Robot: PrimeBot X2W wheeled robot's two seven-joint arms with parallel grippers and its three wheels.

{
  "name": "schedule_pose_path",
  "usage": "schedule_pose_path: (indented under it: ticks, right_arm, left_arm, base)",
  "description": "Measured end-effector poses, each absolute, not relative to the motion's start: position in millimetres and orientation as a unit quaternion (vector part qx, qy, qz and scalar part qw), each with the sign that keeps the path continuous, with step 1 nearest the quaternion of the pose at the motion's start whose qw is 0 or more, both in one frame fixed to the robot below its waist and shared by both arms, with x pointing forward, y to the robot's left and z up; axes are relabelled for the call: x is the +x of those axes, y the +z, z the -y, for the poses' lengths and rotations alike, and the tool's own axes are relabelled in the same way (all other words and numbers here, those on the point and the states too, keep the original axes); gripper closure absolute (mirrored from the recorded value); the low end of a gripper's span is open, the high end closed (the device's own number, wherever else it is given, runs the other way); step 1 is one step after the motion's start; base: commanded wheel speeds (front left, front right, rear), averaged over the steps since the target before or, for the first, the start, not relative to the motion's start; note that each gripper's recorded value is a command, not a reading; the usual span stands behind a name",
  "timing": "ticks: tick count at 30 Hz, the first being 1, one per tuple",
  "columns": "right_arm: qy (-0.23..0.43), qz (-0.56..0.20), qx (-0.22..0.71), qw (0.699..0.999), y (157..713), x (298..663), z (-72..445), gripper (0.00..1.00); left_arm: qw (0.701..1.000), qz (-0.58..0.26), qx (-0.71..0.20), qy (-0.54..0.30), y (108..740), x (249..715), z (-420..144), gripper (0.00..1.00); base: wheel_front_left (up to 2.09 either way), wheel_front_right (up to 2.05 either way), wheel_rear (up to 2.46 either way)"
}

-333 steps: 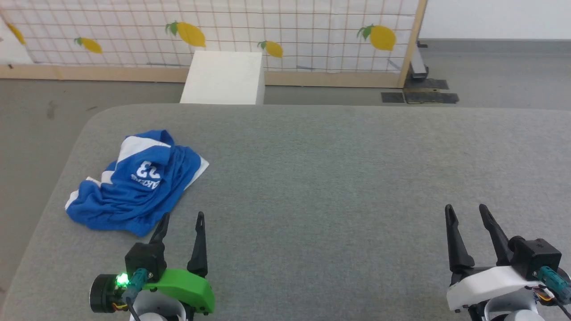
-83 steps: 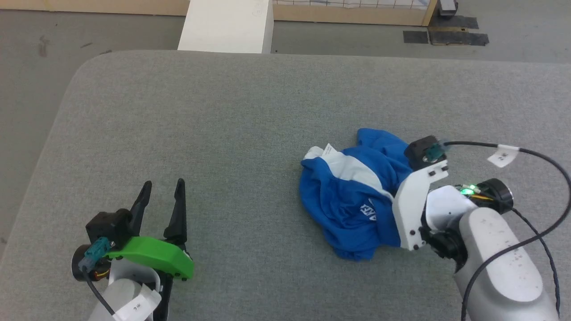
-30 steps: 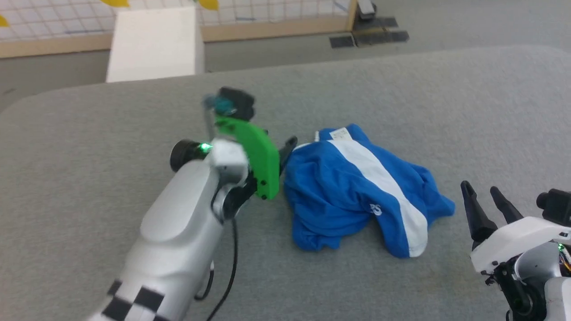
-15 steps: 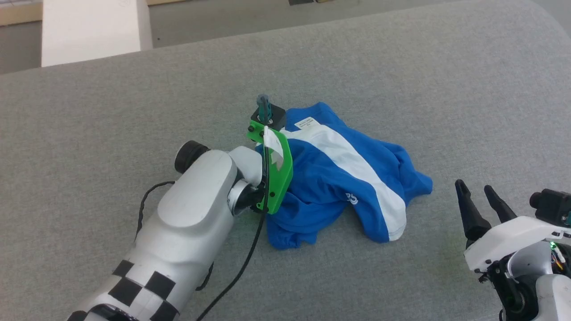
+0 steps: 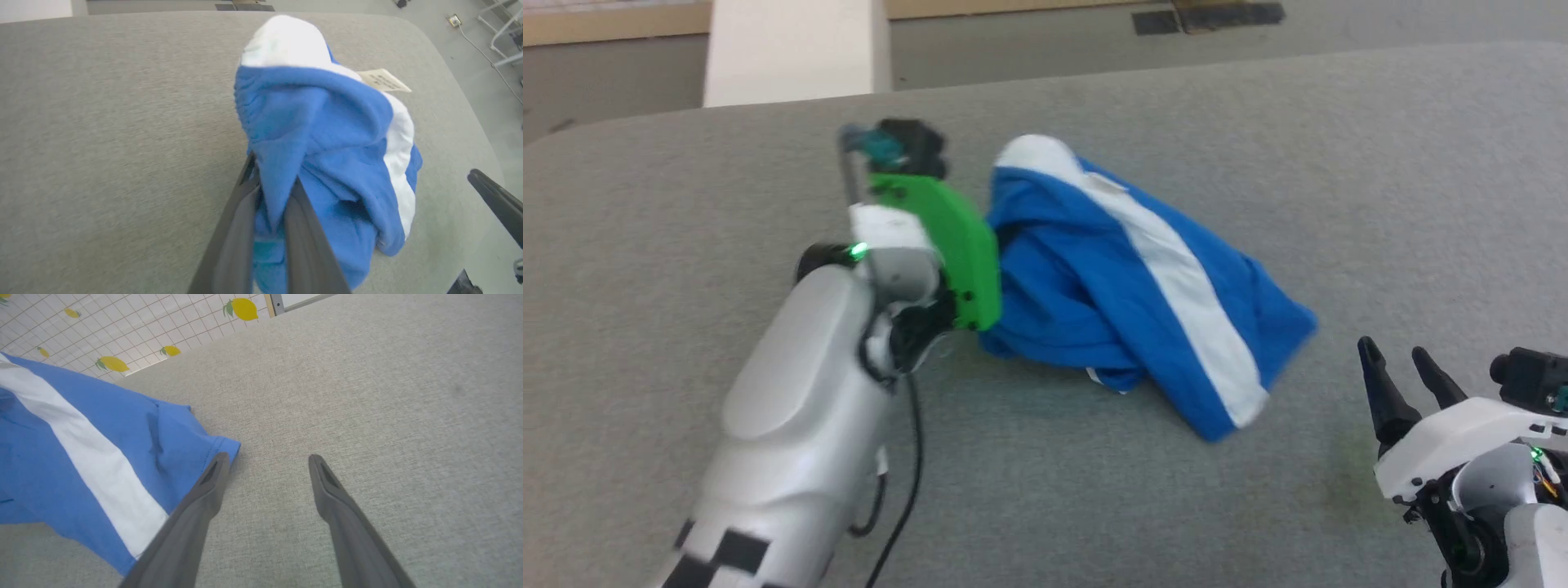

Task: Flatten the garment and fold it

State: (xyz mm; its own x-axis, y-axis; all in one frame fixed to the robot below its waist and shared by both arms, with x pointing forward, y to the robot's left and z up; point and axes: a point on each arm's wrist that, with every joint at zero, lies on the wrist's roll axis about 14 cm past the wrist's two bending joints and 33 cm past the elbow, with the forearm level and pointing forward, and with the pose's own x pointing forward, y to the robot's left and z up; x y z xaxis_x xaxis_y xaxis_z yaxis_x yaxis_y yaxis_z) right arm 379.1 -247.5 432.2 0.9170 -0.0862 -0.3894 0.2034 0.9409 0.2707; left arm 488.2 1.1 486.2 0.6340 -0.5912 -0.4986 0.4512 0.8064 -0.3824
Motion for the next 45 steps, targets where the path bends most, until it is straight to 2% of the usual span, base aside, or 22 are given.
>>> schedule_pose_path:
  ticks: [3, 6, 10, 14, 15, 16, 19, 21, 25, 30, 37, 45]
  right_arm:
    - [-0.05, -0.189, 0.154, 0.969, 436, 387, 232, 0.0]
    - [-0.026, -0.185, 0.153, 0.97, 442, 395, 217, 0.0]
    - [0.002, -0.181, 0.149, 0.972, 450, 404, 200, 0.0]
    - [0.023, -0.183, 0.145, 0.972, 454, 406, 186, 0.0]
    - [0.026, -0.182, 0.145, 0.972, 454, 406, 184, 0.0]
    - [0.027, -0.181, 0.145, 0.972, 456, 406, 183, 0.0]
    - [0.032, -0.18, 0.144, 0.973, 458, 403, 180, 0.0]
    - [0.035, -0.18, 0.143, 0.973, 459, 401, 178, 0.0]
    - [0.037, -0.178, 0.142, 0.973, 462, 396, 178, 0.0]
    - [0.044, -0.186, 0.14, 0.972, 460, 392, 173, 0.0]
    - [0.092, -0.23, 0.113, 0.962, 448, 394, 141, 0.0]
    - [0.19, -0.28, 0.018, 0.941, 449, 430, 75, 0.0]
  left_arm:
    - [0.913, -0.316, -0.149, -0.212, 475, 482, -54, 1.0]
    - [0.914, -0.338, -0.182, -0.131, 451, 460, -104, 1.0]
    - [0.895, -0.387, -0.214, -0.06, 412, 412, -144, 1.0]
    - [0.88, -0.405, -0.249, -0.027, 394, 379, -156, 0.99]
    - [0.88, -0.397, -0.259, -0.024, 397, 378, -156, 0.33]
    - [0.883, -0.386, -0.267, -0.022, 400, 378, -156, 0.0]
    - [0.903, -0.321, -0.283, -0.018, 422, 387, -162, 0.0]
    - [0.927, -0.245, -0.285, -0.018, 449, 399, -173, 0.0]
    - [0.963, -0.12, -0.242, -0.005, 490, 406, -199, 0.0]
    - [0.982, -0.029, -0.184, 0.012, 503, 395, -217, 0.0]
    - [0.987, 0.013, -0.156, 0.028, 499, 387, -221, 0.0]
    - [0.99, 0.005, -0.14, 0.031, 488, 390, -220, 0.0]
  base:
    - [0.0, 0.0, 0.0]
    - [0.0, 0.0, 0.0]
    - [0.0, 0.0, 0.0]
    - [0.0, 0.0, 0.0]
    - [0.0, 0.0, 0.0]
    - [0.0, 0.0, 0.0]
    - [0.0, 0.0, 0.0]
    - [0.0, 0.0, 0.0]
    - [0.0, 0.0, 0.0]
    - [0.0, 0.0, 0.0]
    - [0.0, 0.0, 0.0]
    - [0.0, 0.0, 0.0]
